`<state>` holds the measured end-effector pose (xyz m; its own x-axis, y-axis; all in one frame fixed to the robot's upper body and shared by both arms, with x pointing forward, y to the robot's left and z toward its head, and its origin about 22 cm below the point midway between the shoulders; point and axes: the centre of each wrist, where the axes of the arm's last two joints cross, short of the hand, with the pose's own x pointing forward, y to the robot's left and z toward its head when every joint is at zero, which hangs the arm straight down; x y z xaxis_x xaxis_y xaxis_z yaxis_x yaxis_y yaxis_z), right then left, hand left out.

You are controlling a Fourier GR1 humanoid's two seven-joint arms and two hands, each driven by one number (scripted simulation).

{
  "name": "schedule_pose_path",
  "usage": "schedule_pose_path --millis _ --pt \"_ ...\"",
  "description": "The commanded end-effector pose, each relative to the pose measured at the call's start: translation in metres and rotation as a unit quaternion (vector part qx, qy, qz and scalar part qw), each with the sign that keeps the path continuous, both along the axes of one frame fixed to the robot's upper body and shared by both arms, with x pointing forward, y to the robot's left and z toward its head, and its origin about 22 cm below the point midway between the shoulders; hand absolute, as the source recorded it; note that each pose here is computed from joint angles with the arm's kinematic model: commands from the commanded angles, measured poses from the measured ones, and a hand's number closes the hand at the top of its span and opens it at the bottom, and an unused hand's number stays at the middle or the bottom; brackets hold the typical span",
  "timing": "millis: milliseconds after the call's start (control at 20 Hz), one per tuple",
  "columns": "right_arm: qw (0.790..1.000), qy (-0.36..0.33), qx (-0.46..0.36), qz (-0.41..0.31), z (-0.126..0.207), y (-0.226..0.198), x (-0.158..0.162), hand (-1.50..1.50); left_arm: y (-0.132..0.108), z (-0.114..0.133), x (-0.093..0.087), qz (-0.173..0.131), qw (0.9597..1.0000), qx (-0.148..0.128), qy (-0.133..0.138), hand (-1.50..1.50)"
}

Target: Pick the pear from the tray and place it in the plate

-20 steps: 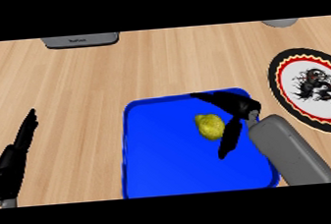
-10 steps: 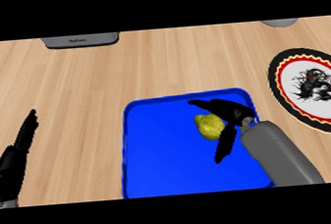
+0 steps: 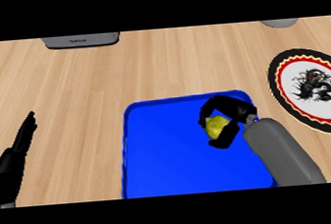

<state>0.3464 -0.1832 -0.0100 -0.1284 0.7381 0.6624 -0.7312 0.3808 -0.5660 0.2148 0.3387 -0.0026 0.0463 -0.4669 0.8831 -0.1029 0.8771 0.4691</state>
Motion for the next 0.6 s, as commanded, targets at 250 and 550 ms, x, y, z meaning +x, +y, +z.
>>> schedule_pose_path --millis 250,550 --pt "0.969 -0.117 -0.172 -0.130 0.109 -0.257 -0.010 1.50 0.006 0.005 -0.002 0.017 0.9998 -0.003 -0.014 0.00" --pt "0.936 -0.222 -0.193 -0.192 0.157 -0.335 -0.044 1.50 -0.001 0.000 -0.002 0.010 0.9998 -0.012 -0.015 0.00"
